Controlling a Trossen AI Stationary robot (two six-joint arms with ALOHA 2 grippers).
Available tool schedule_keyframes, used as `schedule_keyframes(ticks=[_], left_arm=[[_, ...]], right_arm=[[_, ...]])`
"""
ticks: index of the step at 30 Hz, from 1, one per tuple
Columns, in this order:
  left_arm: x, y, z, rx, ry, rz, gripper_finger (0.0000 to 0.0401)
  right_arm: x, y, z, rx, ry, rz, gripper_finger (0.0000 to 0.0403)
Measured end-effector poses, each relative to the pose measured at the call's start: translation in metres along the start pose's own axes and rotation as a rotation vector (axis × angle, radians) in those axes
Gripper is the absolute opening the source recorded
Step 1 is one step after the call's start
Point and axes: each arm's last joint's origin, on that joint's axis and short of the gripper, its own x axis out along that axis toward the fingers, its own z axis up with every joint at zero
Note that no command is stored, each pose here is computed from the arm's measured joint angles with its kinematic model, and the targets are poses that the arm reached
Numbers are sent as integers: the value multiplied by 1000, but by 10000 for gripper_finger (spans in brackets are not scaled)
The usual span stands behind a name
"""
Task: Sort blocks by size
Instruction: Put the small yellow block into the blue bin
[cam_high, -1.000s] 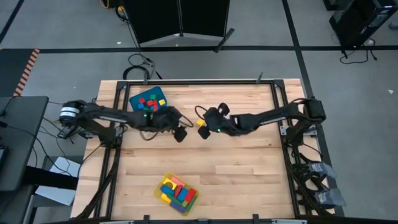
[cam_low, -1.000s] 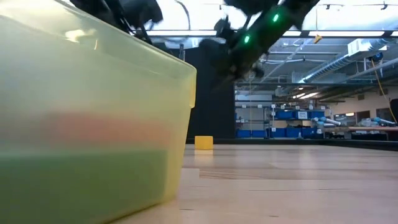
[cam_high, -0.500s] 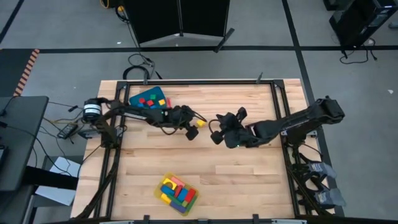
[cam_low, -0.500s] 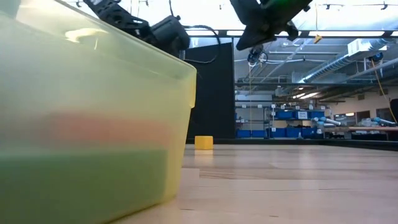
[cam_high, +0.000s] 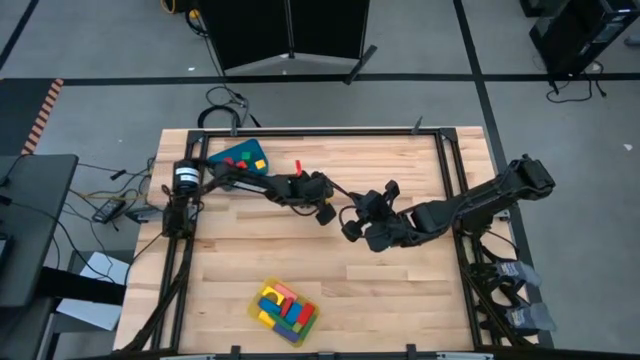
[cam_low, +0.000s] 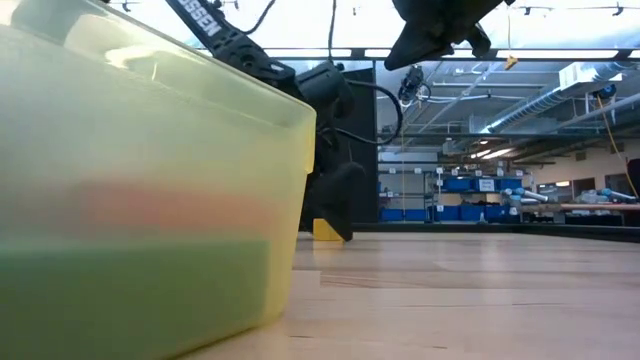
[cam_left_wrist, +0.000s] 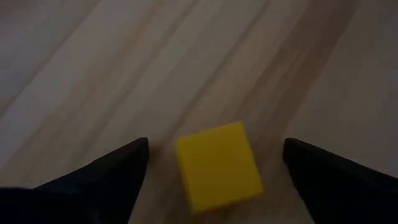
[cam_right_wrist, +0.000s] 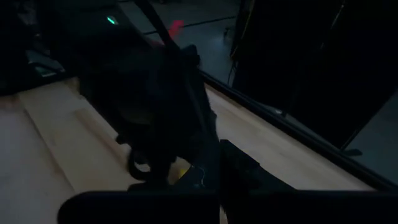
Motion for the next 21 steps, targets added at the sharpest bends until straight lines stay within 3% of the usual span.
schedule_keyframes(ticks=[3, 6, 11, 17, 21], left_arm=[[7, -2, 0, 0, -1, 26, 355], [9, -2, 0, -11, 1, 24, 300], [7, 1, -2, -11, 30, 50, 142], [-7, 7, -2, 28, 73, 84, 139], [-40, 16, 7, 51, 30, 141, 139]], right_arm=[[-3, 2, -1, -4, -3, 10, 9], [-5, 3, -2, -7, -4, 16, 9], [-5, 3, -2, -7, -4, 17, 9], [-6, 4, -2, -8, -4, 21, 9], [-10, 6, -4, -16, -4, 35, 9]])
